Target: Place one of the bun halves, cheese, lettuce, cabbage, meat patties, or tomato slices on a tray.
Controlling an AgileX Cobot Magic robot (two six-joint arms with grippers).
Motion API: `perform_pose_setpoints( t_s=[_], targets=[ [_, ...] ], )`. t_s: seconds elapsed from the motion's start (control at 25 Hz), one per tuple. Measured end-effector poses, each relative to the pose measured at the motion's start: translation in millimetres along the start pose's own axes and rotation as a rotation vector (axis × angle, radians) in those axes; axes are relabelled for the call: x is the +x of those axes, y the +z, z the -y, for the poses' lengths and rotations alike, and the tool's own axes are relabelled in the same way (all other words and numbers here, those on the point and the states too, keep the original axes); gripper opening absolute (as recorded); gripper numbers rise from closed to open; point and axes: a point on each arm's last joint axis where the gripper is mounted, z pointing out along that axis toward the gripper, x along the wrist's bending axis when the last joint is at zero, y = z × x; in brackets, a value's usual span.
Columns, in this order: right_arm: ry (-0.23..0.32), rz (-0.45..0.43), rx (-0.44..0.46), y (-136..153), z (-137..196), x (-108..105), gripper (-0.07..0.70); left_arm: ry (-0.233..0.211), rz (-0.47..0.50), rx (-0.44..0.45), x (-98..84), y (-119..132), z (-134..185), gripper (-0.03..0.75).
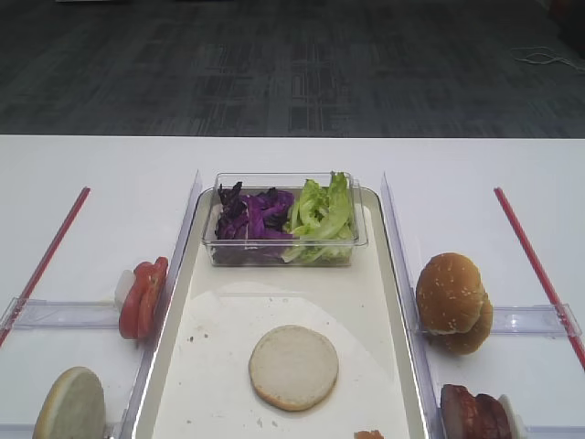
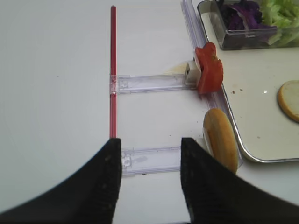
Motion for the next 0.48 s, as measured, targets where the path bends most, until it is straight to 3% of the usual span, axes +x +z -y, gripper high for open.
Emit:
perform_pose_setpoints(
  t_s=[0.48],
  targets=[
    [0.0,0.0,0.0,0.0,0.0,0.0,0.245,0.0,0.0,-0.002,0.0,0.0,-0.2,0.288]
  ],
)
